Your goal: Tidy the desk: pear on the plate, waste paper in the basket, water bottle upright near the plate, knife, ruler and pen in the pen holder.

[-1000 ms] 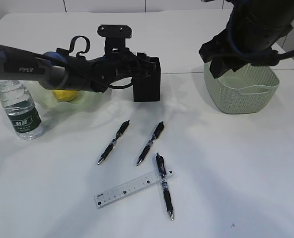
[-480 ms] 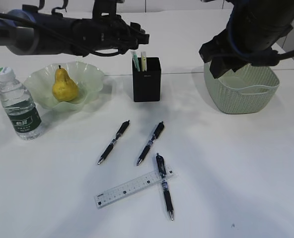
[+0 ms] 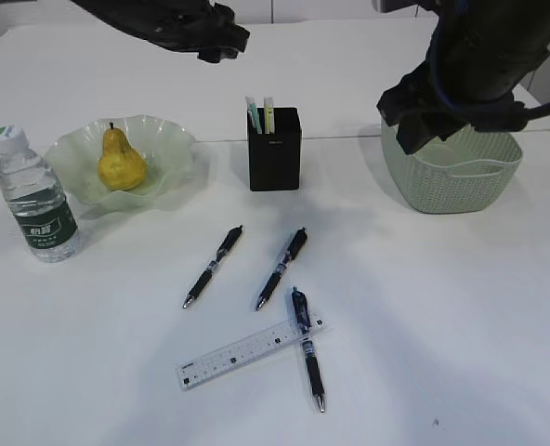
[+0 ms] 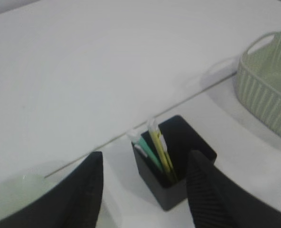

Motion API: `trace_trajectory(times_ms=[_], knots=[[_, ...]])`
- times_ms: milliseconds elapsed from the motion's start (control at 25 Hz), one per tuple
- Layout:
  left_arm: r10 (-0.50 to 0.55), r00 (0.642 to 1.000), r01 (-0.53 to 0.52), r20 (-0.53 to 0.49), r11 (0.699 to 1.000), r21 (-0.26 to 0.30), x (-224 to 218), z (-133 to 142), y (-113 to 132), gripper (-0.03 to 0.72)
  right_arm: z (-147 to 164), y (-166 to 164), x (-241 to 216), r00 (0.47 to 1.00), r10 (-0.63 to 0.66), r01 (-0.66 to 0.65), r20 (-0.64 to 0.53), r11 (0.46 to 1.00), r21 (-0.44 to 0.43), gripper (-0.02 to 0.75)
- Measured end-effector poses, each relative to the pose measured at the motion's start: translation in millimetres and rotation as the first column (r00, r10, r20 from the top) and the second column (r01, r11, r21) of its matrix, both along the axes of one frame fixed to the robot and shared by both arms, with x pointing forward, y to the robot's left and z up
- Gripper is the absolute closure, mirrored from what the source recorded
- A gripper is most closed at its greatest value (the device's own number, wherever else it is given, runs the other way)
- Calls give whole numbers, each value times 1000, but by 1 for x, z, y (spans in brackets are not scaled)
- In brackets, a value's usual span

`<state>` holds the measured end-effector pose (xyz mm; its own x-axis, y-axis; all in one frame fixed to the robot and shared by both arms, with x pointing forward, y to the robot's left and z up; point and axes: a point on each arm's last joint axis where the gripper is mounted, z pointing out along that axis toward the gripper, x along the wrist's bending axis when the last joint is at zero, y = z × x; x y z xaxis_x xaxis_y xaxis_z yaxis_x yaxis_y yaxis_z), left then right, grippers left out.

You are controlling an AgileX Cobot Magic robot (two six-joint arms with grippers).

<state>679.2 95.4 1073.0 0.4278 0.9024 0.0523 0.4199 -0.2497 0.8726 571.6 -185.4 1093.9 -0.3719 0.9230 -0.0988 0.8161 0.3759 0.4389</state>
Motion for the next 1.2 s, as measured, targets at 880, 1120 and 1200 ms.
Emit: trace_trajectory(times_ms=[880,1120,1200], knots=[[-309,716,472,-626,875,108,-76,2,-18,287,-4,-3,-8,995,9,-13,-96,999,-44,386],[-354,681,534,-641,839,104,-86,-6,-40,286,-4,-4,-10,993,30,-37,-118,997,-61,386],[-351,665,567,-660,812,139,-90,-19,-53,278,-5,-4,-11,992,33,-41,-124,997,-65,386]])
